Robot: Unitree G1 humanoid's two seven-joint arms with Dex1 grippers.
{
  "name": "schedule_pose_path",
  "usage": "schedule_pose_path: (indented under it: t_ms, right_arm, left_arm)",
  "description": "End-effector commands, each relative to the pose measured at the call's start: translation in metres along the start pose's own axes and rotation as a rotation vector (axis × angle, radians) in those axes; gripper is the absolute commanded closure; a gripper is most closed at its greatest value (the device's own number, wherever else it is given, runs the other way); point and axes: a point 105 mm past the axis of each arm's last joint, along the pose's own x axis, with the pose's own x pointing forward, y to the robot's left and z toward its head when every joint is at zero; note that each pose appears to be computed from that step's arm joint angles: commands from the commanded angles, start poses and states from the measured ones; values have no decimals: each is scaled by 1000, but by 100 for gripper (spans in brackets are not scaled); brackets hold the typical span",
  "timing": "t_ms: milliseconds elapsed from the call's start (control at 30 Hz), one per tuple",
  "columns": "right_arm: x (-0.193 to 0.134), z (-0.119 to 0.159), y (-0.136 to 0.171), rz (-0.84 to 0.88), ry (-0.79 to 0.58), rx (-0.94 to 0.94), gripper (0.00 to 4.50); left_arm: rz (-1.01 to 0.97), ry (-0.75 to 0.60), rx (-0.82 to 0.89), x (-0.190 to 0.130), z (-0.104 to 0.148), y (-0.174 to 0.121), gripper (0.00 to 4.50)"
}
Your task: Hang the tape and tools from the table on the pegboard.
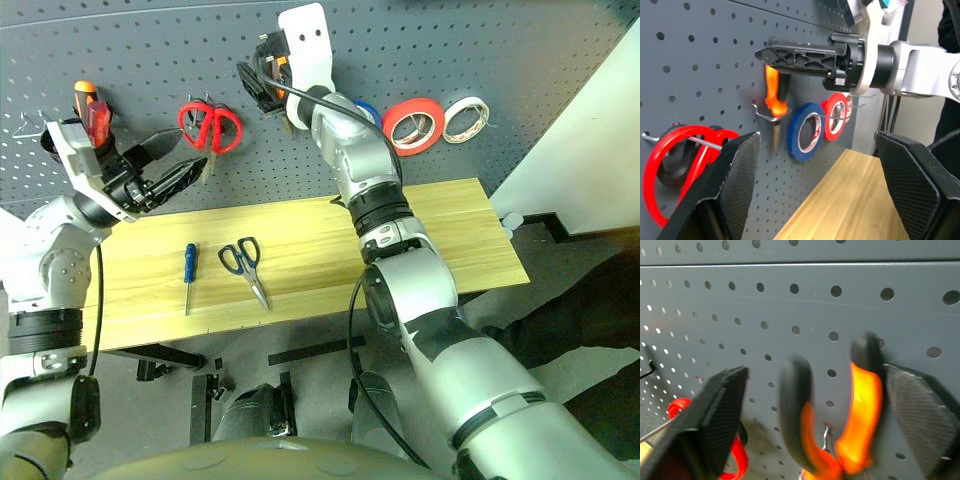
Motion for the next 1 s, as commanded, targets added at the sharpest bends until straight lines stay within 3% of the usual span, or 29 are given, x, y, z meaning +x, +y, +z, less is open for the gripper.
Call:
schedule_pose_path:
  t_ms: [33,200,300,400,533,667,833,1000]
  right_arm:
    - [-9,50,-3,16,-151,-70,1]
    - [-38,81,-16,47,-207,-94,1]
    - [-67,82,-22,179,-135,-102,1]
    - [-95,62,-19,341,7,-63,1]
    - [-121,34,-16,478,163,-22,1]
    - [-154,-9,-9,669,365,-46,1]
    - [-162,-46,-20,704,485,-84,1]
    - [-167,-60,-32,771,530,-116,1]
  left_arm:
    - [-1,-31,38,-4,16,-2,66]
    - [-35,10,-8,-8,13,-18,66]
    - [-7,107,-65,-11,3,-31,66]
    - [32,218,-133,-14,-14,-44,66]
    - [120,261,-295,-13,-33,-54,66]
    - [299,465,-293,-16,-80,-52,66]
    - [391,563,-312,-3,-104,-57,66]
    - [485,694,-366,9,-137,-65,66]
